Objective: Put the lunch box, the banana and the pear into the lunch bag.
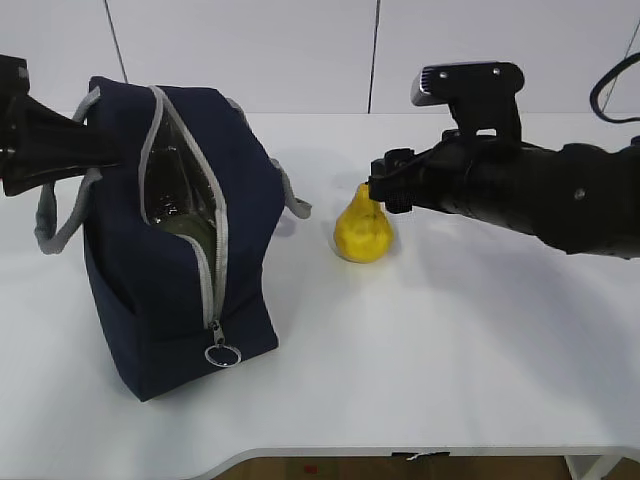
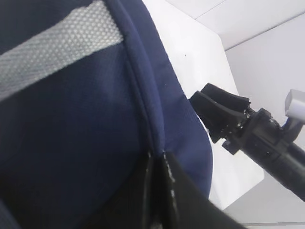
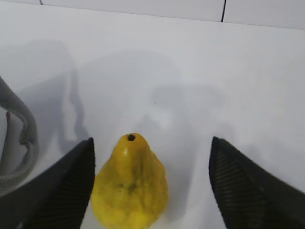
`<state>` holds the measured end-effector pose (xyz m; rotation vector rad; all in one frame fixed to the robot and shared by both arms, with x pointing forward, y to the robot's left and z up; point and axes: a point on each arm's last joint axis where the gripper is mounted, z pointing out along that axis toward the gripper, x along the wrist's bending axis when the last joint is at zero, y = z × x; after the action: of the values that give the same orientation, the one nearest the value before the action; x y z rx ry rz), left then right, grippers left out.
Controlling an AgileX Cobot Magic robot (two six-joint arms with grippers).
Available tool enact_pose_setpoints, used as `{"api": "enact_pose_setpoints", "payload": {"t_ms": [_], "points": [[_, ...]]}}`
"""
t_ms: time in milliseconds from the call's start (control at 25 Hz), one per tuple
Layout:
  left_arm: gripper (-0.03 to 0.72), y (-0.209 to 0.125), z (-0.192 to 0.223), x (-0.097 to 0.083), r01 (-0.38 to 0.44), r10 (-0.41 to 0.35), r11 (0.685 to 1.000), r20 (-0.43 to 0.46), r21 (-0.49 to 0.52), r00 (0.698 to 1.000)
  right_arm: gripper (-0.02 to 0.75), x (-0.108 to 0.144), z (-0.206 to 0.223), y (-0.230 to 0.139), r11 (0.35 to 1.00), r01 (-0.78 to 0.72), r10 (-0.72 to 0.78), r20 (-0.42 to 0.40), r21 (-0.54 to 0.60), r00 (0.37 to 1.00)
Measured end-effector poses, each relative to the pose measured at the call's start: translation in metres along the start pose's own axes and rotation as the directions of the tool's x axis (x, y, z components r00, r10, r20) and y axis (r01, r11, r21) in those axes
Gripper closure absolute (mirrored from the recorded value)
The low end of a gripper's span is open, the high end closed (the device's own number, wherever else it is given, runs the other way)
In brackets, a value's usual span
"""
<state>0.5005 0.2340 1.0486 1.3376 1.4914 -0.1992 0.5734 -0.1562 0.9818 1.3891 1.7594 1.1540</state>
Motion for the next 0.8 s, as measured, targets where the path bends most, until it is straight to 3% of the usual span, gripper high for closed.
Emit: {"api": "enact_pose_setpoints", "payload": {"t_ms": [240, 560, 800], "points": [[0.689, 0.000, 0.000, 0.000, 0.000, 0.000, 1.000, -0.001, -0.001, 1.000, 0.150, 0.000, 0.018, -0.009, 0.999, -0.038, 0.038, 0.015, 0.001, 0.999], [0.689, 0.000, 0.000, 0.000, 0.000, 0.000, 1.000, -0.005, -0.004, 1.000, 0.150, 0.007, 0.036, -0.001, 0.997, -0.065, 0.064, -0.031, -0.035, 0.997], [0.689, 0.001, 0.000, 0.001, 0.000, 0.000, 1.000, -0.006, -0.006, 1.000, 0.150, 0.007, 0.050, -0.018, 0.997, -0.078, 0.078, -0.024, 0.003, 0.997]]}}
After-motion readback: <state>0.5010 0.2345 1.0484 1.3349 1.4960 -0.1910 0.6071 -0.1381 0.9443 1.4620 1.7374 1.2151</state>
